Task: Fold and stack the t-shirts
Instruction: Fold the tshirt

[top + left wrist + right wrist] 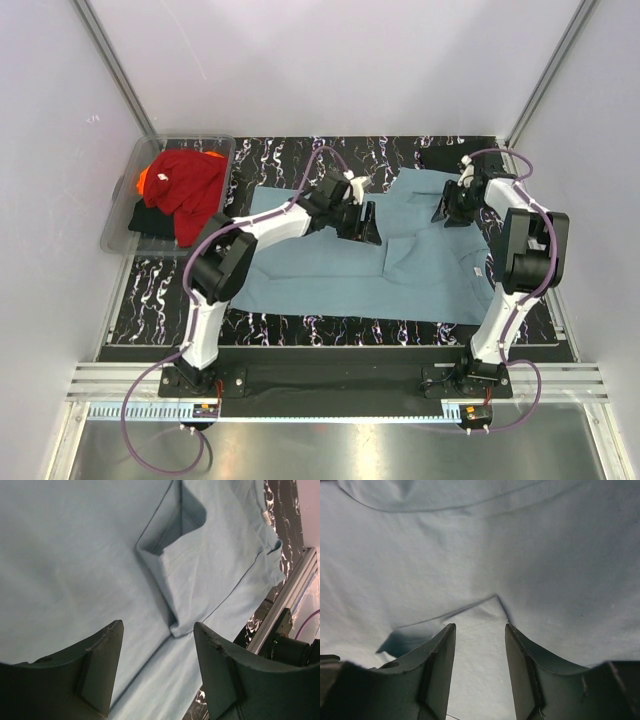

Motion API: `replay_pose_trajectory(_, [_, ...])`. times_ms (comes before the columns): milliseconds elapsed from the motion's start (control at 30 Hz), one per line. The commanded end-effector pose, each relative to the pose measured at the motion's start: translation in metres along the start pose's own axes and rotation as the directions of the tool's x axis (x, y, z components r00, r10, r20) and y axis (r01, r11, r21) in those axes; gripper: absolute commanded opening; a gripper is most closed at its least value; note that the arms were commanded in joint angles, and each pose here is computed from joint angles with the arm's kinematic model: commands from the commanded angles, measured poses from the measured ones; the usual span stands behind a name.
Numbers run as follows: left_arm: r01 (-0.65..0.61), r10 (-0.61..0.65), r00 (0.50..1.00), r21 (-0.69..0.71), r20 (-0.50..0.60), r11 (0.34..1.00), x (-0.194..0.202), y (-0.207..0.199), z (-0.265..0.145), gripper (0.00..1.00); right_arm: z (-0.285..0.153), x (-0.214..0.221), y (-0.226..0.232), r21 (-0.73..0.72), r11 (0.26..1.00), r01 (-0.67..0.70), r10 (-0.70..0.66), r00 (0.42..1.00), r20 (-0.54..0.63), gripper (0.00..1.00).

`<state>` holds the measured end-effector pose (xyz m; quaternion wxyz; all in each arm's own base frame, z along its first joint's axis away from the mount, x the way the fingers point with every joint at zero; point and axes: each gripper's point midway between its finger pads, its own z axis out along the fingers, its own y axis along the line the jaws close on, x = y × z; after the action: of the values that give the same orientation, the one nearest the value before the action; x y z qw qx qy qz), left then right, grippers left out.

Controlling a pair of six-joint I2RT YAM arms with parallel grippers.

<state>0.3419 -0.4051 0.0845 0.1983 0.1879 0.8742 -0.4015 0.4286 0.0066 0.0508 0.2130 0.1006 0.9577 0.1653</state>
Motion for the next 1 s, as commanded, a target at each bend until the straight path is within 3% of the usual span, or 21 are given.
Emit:
replay_pose_trajectory(0, [-0.084,0.076,0.995,0.108,0.07,0.991,-0.031,-0.03,0.005,0.63,-0.005,-0.008,-0.003,0.008,0.999,0.052,-0.052,0.999,0.014,0.51])
replay_pose_trajectory(233, [-0.07,0.069,0.998,0.136,0.008,0.988,-0.018,-0.02,0.032,0.61,0.01,-0.005,-0.007,-0.001,0.998,0.058,-0.058,0.998,-0.017,0.46])
replay_pose_trajectory(533, [-0.108,0.107,0.994,0.157,0.016,0.982,-0.023,-0.026,0.043,0.58,0.017,-0.005,-0.005,-0.017,0.998,0.06,-0.06,0.998,-0.025,0.44])
replay_pose_trajectory(967, [-0.067,0.07,0.998,0.182,-0.006,0.981,-0.017,-0.027,0.061,0.53,0.019,-0.004,0.006,-0.081,0.995,0.053,-0.056,0.998,-0.032,0.42])
